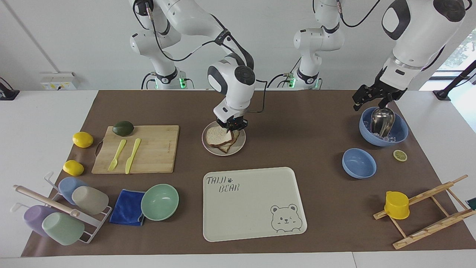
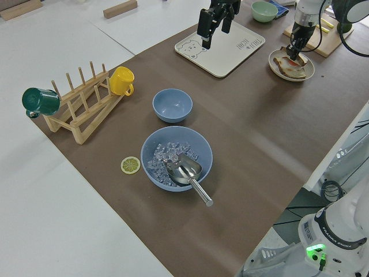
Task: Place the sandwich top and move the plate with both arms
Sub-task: 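Lower the bread slice onto the fried egg and open the right gripper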
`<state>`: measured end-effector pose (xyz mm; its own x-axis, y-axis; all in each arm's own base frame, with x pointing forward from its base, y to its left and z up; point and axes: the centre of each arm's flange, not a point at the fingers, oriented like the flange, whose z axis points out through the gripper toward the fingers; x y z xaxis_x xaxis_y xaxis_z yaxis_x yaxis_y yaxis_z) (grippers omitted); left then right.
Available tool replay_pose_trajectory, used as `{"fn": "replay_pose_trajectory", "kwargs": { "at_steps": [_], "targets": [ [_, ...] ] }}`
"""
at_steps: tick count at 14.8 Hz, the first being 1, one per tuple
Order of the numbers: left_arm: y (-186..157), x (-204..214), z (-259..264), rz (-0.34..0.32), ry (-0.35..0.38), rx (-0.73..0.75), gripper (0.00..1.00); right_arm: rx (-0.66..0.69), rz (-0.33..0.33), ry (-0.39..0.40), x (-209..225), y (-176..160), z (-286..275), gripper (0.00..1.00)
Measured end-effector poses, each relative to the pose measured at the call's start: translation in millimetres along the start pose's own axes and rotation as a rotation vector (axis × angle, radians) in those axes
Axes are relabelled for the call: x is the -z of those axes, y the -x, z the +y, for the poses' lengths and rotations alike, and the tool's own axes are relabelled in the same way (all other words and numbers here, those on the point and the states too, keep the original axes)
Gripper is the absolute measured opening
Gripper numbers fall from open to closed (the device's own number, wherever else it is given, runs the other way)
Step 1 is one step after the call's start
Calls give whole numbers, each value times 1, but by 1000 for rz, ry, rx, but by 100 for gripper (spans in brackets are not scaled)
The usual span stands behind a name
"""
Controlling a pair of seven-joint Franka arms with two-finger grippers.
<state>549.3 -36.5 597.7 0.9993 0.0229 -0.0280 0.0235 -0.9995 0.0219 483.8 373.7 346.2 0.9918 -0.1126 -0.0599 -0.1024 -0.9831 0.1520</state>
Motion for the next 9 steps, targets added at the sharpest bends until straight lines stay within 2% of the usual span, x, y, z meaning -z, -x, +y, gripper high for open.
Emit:
{"fn": "replay_pose_trajectory", "kwargs": {
  "at_steps": [2,5,6,9],
  "targets": [
    [0,0,0,0,0,0,100,-7,0,-13,0,-1,1,28],
    [0,0,0,-1,0,0,100,-32,-16,-62,-1,-1,-2,58],
    [0,0,0,-1,0,0,100,-38,-18,-72,-1,-1,-2,70],
    [0,0,0,-1,0,0,100,-51,-12,-83,4,-4,-1,98]
  ]
}}
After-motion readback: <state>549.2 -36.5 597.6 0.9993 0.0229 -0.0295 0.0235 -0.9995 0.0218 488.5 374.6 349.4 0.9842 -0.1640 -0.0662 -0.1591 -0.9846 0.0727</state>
